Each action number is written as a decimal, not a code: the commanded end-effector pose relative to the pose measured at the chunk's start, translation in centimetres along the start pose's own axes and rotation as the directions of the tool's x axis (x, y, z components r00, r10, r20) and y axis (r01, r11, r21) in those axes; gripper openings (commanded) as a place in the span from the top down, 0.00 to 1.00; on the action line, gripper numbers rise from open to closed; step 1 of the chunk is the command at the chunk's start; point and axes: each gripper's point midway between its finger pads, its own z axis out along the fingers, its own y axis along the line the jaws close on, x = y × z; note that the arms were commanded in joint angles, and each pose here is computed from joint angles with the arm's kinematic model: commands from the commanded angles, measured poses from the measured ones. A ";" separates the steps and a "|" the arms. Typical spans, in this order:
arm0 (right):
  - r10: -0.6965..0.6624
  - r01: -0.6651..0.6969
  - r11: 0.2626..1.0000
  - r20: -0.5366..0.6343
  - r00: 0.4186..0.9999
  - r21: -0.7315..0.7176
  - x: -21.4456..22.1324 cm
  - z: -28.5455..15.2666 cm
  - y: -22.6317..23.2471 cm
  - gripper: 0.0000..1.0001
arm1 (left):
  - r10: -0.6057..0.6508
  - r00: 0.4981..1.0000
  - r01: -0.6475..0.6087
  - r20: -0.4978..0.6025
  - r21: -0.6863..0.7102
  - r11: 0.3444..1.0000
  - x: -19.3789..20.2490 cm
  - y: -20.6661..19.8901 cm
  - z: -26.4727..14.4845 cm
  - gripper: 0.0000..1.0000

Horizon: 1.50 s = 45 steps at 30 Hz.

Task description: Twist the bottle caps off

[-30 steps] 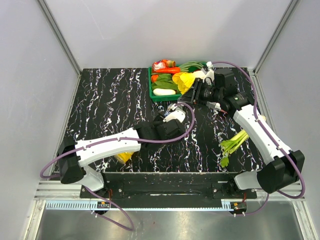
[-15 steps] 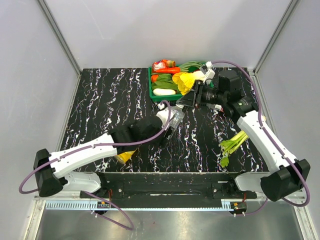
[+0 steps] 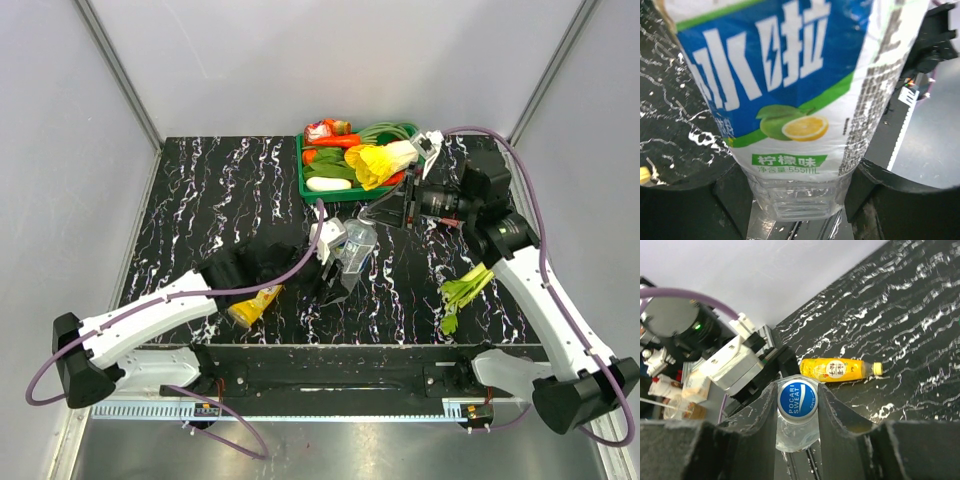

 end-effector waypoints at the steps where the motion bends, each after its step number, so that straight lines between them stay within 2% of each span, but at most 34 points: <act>1: -0.263 0.277 0.941 0.095 0.960 -0.194 -2.1 -2.0 6.1 1.00 | 0.033 0.999 -0.037 0.031 0.149 0.988 -0.3 -2.4 -0.6 0.72; 6: -0.326 0.349 0.904 0.128 0.937 -0.247 -2.6 -3.0 8.2 1.00 | 0.043 0.997 -0.053 0.058 0.187 0.981 -0.8 -2.9 -1.1 0.72; 12: -0.339 0.361 0.895 0.129 0.932 -0.262 -2.7 -3.2 8.7 1.00 | 0.039 0.998 -0.050 0.057 0.201 0.978 -0.6 -3.1 -1.3 0.72; 14: -0.327 0.350 0.905 0.131 0.936 -0.242 -2.8 -3.0 8.3 0.95 | 0.037 0.998 -0.048 0.057 0.198 0.979 -0.6 -3.1 -1.3 0.72; 16: -0.314 0.337 0.919 0.139 0.939 -0.203 -3.2 -2.9 7.9 0.83 | 0.034 0.998 -0.044 0.054 0.189 0.981 -0.5 -2.9 -1.2 0.72; 18: -0.304 0.327 0.932 0.151 0.940 -0.158 -3.6 -2.9 7.4 0.55 | 0.034 0.998 -0.042 0.048 0.181 0.983 -0.3 -2.7 -1.1 0.72; 20: -0.304 0.325 0.940 0.176 0.936 -0.104 -4.2 -3.2 7.0 0.18 | 0.032 0.998 -0.040 0.048 0.181 0.983 -0.3 -2.7 -1.2 0.72; 21: -0.304 0.320 0.945 0.192 0.933 -0.060 -4.7 -3.3 6.6 0.07 | 0.031 0.999 -0.039 0.044 0.179 0.983 -0.2 -2.6 -1.1 0.72; 22: -0.301 0.313 0.950 0.208 0.931 -0.023 -5.2 -3.5 6.4 0.00 | 0.031 0.999 -0.038 0.043 0.175 0.984 -0.2 -2.6 -1.1 0.72; 26: -0.296 0.286 0.955 0.260 0.919 0.076 -6.5 -4.2 5.8 0.00 | 0.027 1.000 -0.028 0.009 0.145 0.989 0.1 -2.0 -0.9 0.72; 33: -0.191 0.132 0.968 0.283 0.940 0.215 -7.3 -4.2 2.7 0.00 | 0.011 0.999 -0.009 -0.034 0.072 0.997 -0.2 -0.9 -0.4 0.72; 41: -0.057 -0.034 0.946 0.268 0.962 0.322 -6.8 -3.3 -1.0 0.00 | 0.007 0.999 -0.013 -0.035 -0.178 0.984 -0.9 2.4 -0.7 0.75; 45: 0.025 -0.125 0.928 0.276 0.961 0.351 -6.4 -2.9 -2.5 0.00 | 0.027 0.999 -0.040 -0.043 -0.352 0.935 -1.4 4.5 -1.2 0.76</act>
